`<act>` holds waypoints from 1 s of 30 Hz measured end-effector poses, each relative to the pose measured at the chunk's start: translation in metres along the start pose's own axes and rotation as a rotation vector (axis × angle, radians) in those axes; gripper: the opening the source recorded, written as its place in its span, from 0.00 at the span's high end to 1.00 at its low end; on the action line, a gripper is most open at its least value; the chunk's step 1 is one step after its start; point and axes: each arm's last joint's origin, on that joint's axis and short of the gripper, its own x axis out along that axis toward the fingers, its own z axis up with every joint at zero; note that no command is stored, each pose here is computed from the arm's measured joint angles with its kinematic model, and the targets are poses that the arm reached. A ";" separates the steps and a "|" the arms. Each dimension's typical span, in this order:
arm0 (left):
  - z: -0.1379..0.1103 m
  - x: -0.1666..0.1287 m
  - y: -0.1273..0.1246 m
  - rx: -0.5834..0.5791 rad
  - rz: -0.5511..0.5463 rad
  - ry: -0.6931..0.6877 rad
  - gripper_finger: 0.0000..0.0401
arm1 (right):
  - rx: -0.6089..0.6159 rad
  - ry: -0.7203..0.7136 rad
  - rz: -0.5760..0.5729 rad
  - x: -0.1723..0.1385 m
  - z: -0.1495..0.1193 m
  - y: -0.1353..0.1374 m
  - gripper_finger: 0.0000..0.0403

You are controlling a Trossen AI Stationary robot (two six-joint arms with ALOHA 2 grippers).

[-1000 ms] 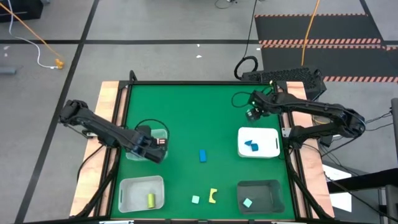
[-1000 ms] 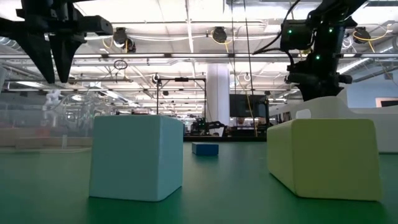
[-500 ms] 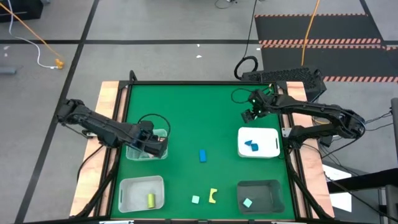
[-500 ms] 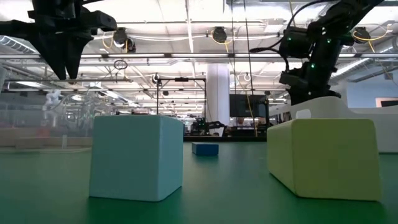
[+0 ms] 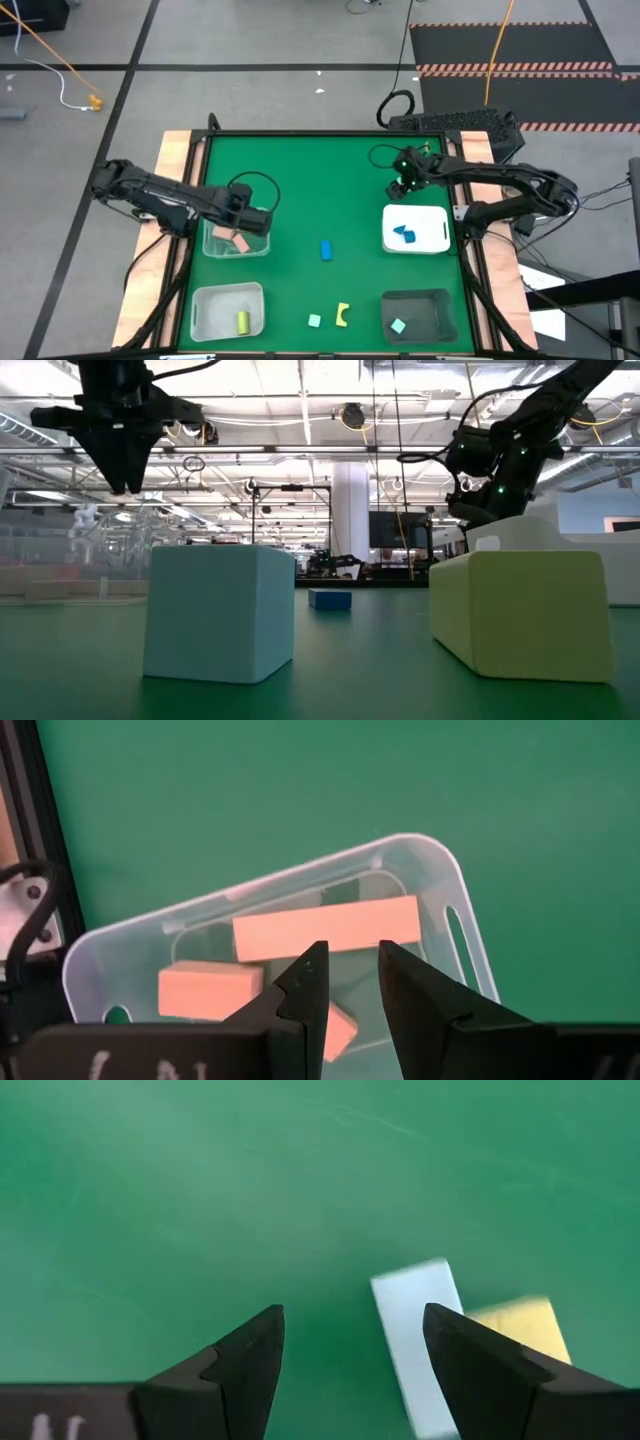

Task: Sort & place blocks by color
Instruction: Put the top right light blue block into the black bin

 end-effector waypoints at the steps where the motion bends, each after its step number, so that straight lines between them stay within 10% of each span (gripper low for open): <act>1: 0.002 0.000 0.000 0.004 0.002 0.000 0.77 | -0.016 -0.005 0.001 0.003 0.001 0.000 0.42; 30: 0.006 0.001 -0.007 -0.020 -0.065 -0.003 0.77 | -0.053 -0.018 -0.047 0.014 0.011 -0.024 0.42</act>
